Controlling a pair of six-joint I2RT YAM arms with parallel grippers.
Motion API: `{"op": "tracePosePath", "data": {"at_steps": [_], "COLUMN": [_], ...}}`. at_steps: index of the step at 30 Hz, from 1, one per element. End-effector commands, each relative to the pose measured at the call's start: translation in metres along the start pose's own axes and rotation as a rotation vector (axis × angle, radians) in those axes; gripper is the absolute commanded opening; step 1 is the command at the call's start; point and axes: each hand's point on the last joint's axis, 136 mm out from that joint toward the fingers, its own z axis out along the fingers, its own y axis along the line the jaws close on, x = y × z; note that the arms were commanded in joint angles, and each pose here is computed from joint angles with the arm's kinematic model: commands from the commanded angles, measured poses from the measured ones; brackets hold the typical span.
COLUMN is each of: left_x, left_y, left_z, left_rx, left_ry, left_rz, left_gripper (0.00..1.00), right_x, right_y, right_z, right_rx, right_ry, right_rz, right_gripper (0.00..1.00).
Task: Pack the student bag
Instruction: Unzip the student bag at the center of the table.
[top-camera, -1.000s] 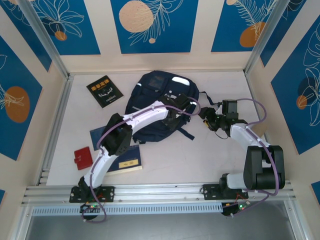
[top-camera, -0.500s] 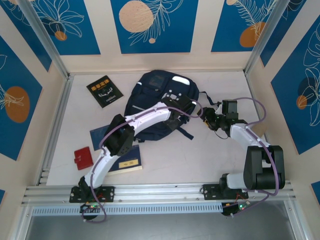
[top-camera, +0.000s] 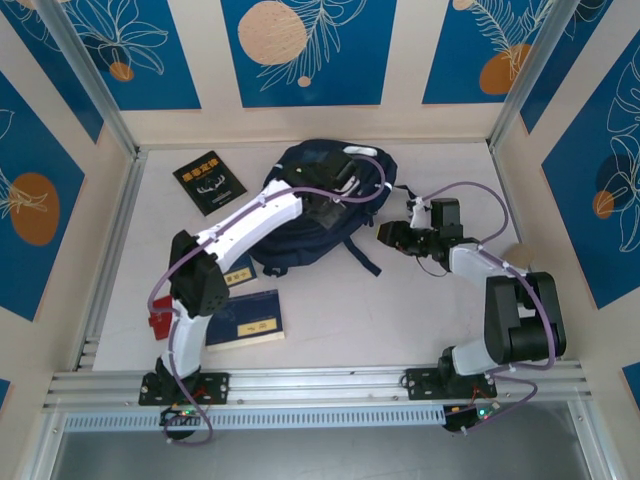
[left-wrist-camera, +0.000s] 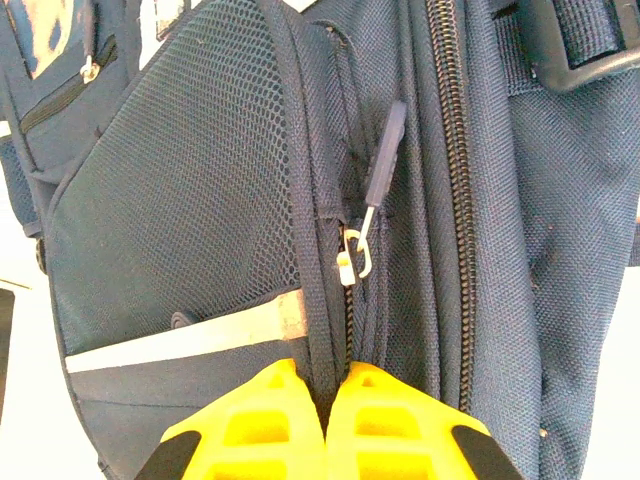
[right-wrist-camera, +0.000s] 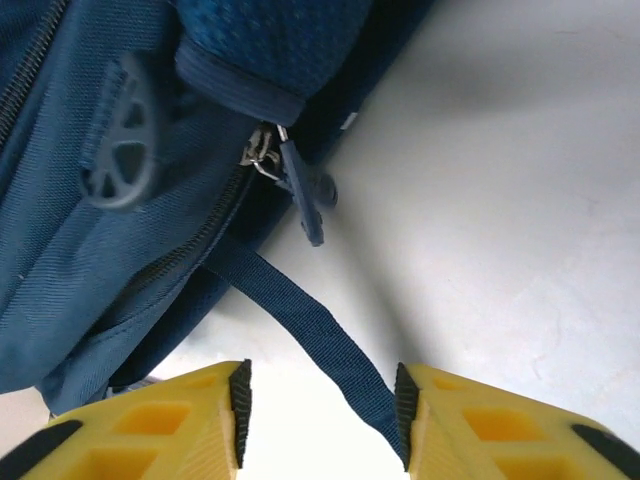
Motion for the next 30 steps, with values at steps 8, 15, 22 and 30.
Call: {"op": "tracePosePath", "data": {"at_steps": [8, 15, 22, 30], "left_x": [-0.038, -0.038, -0.037, -0.043], "left_y": [0.022, 0.026, 0.041, 0.054], "left_z": [-0.051, -0.056, -0.06, -0.068], "left_rx": [0.009, -0.003, -0.026, -0.037], "left_ry": [-0.171, -0.177, -0.187, -0.222], "left_rz": [-0.05, -0.056, -0.091, -0.122], "left_gripper": [0.0, 0.0, 0.0, 0.0], "right_x": [-0.016, -0.047, -0.049, -0.037], "right_y": [0.027, 0.004, -0.025, -0.004], "right_z": [0.032, 0.051, 0.049, 0.039], "right_rx": [-0.139, -0.054, 0.078, -0.022], "right_ry": [-0.009, -0.101, -0.157, -0.114], "right_rz": [-0.126, -0.021, 0.1, 0.027], "right_gripper": [0.38, 0.47, 0.46, 0.32]}}
